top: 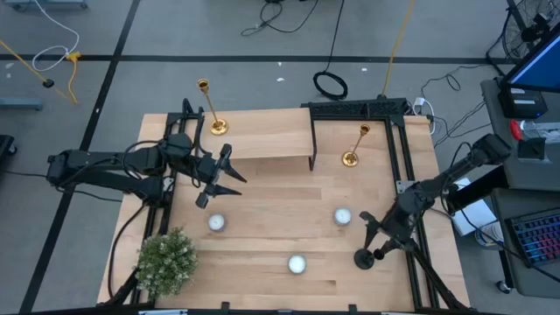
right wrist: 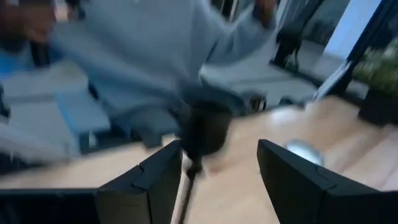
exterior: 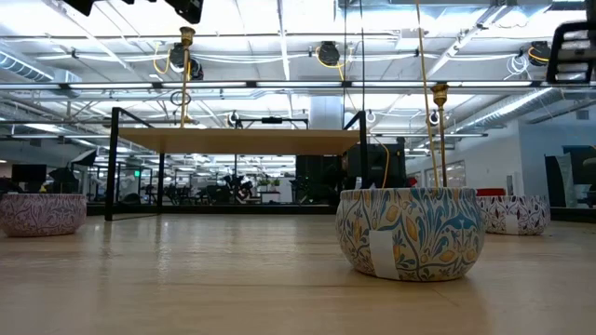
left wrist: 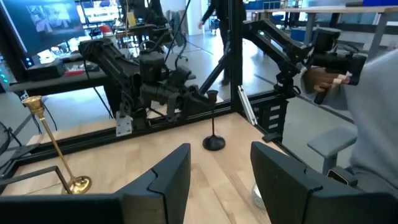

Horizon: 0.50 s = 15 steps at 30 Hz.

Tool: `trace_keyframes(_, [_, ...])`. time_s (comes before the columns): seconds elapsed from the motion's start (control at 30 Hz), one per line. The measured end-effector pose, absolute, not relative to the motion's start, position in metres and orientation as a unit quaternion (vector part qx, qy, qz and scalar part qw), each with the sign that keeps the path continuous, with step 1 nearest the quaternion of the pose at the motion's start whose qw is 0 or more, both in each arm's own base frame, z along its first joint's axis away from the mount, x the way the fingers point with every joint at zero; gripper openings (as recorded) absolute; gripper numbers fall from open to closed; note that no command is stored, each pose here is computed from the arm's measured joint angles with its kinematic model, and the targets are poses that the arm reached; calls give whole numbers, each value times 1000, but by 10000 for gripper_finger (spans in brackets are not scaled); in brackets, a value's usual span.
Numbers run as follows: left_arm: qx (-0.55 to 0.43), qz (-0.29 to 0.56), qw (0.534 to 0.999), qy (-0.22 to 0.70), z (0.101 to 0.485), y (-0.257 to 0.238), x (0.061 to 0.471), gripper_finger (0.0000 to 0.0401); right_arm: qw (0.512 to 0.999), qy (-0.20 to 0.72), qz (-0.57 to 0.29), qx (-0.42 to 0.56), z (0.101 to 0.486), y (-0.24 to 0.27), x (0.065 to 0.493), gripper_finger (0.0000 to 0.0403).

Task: Pick & Place candle stick holders
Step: Put the black candle holder on the shelf aligned with the other candle holder

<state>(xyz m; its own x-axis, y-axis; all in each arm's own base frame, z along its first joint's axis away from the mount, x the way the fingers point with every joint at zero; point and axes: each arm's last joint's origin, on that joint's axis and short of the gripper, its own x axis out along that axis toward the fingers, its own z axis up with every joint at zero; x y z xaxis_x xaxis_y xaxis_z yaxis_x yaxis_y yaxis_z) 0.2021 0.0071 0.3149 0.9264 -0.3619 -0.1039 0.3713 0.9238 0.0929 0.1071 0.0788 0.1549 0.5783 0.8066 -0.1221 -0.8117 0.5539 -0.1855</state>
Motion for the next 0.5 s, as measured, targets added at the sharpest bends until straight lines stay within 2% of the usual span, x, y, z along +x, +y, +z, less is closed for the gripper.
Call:
trace_keyframes(0.2, [51, -187, 980, 44, 315, 7, 202, 175, 881, -6, 472, -39, 165, 83, 105, 205])
trace_keyframes(0.37, [47, -187, 980, 44, 315, 7, 202, 175, 879, 9, 474, -54, 160, 84, 104, 203])
trace_keyframes(0.5, [46, -186, 980, 44, 315, 7, 202, 175, 884, 28, 462, -64, 156, 84, 105, 185])
